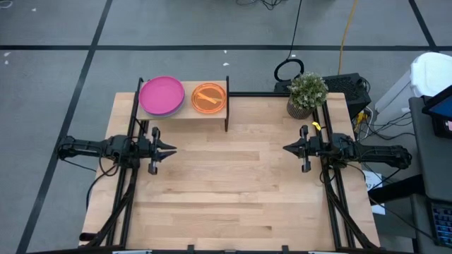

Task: Place and stack plates onto a shelf
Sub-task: Return to Home Position

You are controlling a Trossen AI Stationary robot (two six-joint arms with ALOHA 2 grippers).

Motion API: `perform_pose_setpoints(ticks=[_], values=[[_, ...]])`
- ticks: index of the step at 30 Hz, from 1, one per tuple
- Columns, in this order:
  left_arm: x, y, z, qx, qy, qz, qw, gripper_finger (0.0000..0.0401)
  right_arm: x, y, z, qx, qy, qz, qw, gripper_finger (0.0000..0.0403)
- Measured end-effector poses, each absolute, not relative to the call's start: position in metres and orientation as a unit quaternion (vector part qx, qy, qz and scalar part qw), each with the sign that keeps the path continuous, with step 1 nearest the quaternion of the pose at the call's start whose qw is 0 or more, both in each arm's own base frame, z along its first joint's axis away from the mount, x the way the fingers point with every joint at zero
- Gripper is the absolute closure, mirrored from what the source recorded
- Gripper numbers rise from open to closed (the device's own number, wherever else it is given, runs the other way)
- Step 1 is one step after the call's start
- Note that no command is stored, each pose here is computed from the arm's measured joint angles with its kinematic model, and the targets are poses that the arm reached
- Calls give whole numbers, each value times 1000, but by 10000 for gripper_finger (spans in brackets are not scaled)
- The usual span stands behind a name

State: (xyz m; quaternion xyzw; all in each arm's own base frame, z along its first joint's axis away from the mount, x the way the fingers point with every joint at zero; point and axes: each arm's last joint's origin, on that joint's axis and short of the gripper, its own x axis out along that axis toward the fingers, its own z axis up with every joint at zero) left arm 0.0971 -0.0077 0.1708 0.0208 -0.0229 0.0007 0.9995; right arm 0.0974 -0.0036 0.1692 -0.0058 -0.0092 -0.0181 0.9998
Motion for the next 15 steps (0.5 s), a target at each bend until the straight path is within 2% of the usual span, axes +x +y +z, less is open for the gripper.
perform_pose_setpoints(ticks=[15], values=[[97, -8, 172, 20, -28, 1, 999, 332, 97, -4, 169, -6, -9, -18, 1000, 403]])
